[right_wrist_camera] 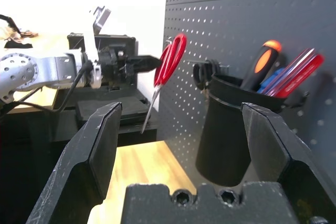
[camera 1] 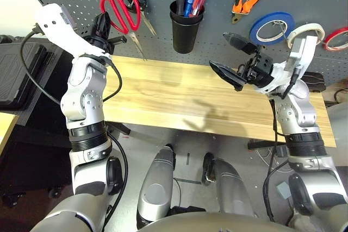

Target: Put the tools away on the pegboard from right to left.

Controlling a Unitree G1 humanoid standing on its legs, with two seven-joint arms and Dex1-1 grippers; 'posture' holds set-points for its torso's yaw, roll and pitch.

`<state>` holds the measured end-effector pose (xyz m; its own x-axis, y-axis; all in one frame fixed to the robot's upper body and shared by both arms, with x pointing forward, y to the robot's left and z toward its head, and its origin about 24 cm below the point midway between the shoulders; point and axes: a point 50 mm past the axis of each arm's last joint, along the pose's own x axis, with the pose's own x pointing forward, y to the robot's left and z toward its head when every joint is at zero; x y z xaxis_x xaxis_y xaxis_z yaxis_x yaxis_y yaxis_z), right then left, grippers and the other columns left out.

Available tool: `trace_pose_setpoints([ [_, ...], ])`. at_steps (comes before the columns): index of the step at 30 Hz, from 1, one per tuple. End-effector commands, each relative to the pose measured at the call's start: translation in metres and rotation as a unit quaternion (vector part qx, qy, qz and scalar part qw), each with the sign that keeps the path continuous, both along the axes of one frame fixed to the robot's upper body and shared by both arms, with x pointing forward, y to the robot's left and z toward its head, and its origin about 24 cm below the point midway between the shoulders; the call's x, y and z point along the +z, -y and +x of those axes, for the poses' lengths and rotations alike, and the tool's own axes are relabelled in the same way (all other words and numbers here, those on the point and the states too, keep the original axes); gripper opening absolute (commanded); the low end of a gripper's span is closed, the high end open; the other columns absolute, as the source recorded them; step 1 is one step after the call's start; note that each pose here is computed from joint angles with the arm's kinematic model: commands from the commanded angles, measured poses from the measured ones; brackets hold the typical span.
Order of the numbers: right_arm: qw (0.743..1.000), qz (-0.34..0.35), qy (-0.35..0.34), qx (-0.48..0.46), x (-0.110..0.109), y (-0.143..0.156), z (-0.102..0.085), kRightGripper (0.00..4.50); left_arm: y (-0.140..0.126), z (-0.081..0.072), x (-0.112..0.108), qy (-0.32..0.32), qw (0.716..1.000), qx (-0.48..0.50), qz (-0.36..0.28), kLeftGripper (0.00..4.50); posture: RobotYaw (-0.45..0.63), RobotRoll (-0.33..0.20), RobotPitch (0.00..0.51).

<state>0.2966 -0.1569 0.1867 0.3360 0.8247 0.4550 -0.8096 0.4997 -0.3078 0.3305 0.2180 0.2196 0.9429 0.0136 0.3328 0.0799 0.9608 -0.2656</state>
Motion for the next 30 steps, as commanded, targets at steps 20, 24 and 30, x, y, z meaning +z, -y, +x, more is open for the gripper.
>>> trace_pose_setpoints([
  [20, 0.999, 0.002, 0.005, -0.034, -0.004, -0.005, -0.004, 4.5, 0.014, 0.057, -0.035, -0.119, 0.989, 0.0, 0.083, 0.7, 0.21, 0.0, 0.144],
  [24, 0.999, 0.007, 0.001, -0.054, -0.01, -0.006, -0.003, 4.5, 0.011, 0.052, -0.044, -0.125, 0.987, -0.004, 0.097, 2.09, 0.2, 0.0, 0.136],
  [30, 0.994, 0.011, -0.015, -0.104, -0.019, -0.004, 0.002, 4.5, -0.001, 0.038, -0.06, -0.143, 0.983, -0.009, 0.115, 4.46, 0.21, 0.0, 0.148],
])
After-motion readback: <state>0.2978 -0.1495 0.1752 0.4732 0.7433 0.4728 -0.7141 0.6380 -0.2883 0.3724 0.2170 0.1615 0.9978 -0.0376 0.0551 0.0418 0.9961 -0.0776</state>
